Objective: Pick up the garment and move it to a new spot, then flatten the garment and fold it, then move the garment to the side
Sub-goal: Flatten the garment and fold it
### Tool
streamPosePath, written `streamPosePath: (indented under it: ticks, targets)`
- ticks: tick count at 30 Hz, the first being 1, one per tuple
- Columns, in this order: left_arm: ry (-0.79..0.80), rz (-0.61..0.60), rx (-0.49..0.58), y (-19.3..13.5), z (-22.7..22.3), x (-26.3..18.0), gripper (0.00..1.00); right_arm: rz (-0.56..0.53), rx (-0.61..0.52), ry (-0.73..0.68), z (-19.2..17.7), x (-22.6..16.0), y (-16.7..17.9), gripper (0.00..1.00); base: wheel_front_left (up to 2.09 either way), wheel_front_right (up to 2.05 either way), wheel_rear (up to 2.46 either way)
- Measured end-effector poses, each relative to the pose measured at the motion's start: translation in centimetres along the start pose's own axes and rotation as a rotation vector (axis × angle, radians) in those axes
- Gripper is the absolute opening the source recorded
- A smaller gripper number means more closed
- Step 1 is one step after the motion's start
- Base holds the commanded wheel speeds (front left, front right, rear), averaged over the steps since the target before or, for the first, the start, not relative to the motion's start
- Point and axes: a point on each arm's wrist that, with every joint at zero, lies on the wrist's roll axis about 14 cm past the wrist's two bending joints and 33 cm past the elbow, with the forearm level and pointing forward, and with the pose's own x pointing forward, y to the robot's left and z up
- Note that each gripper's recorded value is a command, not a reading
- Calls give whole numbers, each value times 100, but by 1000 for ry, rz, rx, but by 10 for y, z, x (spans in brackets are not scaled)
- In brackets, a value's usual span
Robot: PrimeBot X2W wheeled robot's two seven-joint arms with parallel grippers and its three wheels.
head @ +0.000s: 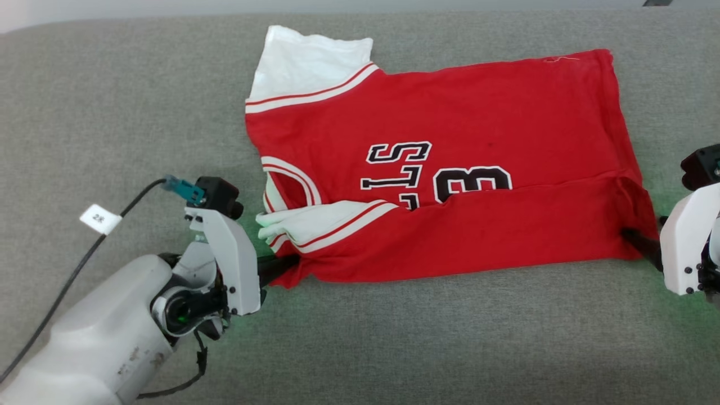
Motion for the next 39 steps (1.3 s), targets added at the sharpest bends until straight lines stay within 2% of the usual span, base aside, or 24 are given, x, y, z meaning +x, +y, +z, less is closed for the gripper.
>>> streamPosePath:
  ticks: [1,9,18,29,30,31,32,33,34,39]
  targets:
    - [-3,-1,-1,0,0,0,0,3,4,-1,1,2,0,0,0,0,0]
    - [-47,6,25,0,2,-9,0,35,11,-60,5,-4,7,0,0,0,0]
    - [-63,-2,86,-1,-15,-41,0,69,6,-58,-25,-32,10,0,0,0,0]
    - [-75,0,97,-11,-29,-63,0,103,27,-38,-59,-56,24,0,0,0,0]
    - [-74,-2,97,-13,-30,-63,0,102,29,-52,-58,-58,25,16,0,0,0]
    - [-76,-2,97,-14,-31,-64,0,93,26,-72,-55,-60,25,47,0,0,0]
    - [-73,-2,97,-16,-33,-64,25,82,18,-91,-52,-61,24,100,0,0,0]
    - [-79,-4,111,-17,-33,-65,87,72,5,-108,-49,-63,23,100,0,0,0]
    - [-100,2,107,-17,-31,-66,100,61,-5,-129,-46,-65,22,100,0,0,0]
    - [-208,16,113,-18,-17,-77,100,16,7,-320,-16,-81,16,100,0,0,0]
